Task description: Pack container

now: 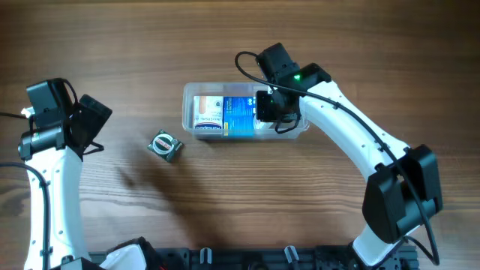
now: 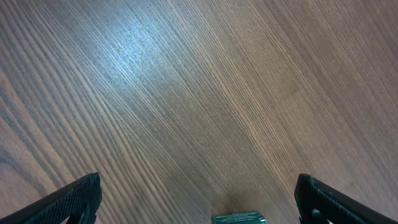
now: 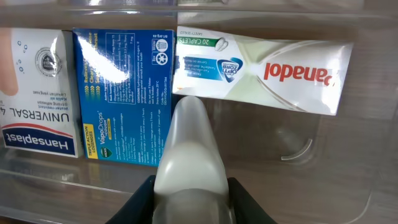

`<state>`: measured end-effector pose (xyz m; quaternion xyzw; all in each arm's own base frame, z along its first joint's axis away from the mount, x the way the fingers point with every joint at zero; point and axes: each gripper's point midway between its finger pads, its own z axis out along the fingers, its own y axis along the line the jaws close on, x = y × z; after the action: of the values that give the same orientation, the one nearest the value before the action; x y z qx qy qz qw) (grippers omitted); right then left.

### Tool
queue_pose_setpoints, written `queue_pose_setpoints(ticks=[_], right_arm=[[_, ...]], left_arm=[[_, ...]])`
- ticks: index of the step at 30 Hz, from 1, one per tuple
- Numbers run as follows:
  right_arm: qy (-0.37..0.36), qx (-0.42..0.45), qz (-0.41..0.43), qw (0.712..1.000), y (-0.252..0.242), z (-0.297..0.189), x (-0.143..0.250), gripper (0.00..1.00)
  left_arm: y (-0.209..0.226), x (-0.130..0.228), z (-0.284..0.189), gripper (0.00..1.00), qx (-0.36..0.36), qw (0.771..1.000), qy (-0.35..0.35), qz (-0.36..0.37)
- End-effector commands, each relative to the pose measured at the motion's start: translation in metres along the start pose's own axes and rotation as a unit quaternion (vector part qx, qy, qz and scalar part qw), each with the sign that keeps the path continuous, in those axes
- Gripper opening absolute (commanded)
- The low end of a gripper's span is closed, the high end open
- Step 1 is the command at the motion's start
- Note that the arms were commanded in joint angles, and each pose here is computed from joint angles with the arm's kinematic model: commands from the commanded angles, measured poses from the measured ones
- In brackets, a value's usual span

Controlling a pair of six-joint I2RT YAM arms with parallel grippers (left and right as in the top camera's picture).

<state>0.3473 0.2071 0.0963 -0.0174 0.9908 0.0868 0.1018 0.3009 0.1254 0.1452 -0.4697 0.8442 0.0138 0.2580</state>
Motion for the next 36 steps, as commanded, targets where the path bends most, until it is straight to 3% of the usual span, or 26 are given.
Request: queue_pose_setpoints(ticks=[1, 3, 36], right_arm=[[0.006, -0.001, 0.006, 1.0, 0.001, 0.004, 0.001, 0.22], [0.008, 0.0, 0.006, 1.0, 0.001, 0.004, 0.003, 0.04], [0.023, 0.01, 0.02, 0.999, -0.002, 0.022, 0.005, 0.04]], left_arm=[[0.003, -0.004, -0.003, 1.0, -0.002, 1.0, -0.01, -0.009], [0.003, -0.004, -0.003, 1.0, -0.002, 1.0, -0.01, -0.009], [0.003, -0.004, -0.003, 1.0, -0.002, 1.0, -0.01, -0.009]])
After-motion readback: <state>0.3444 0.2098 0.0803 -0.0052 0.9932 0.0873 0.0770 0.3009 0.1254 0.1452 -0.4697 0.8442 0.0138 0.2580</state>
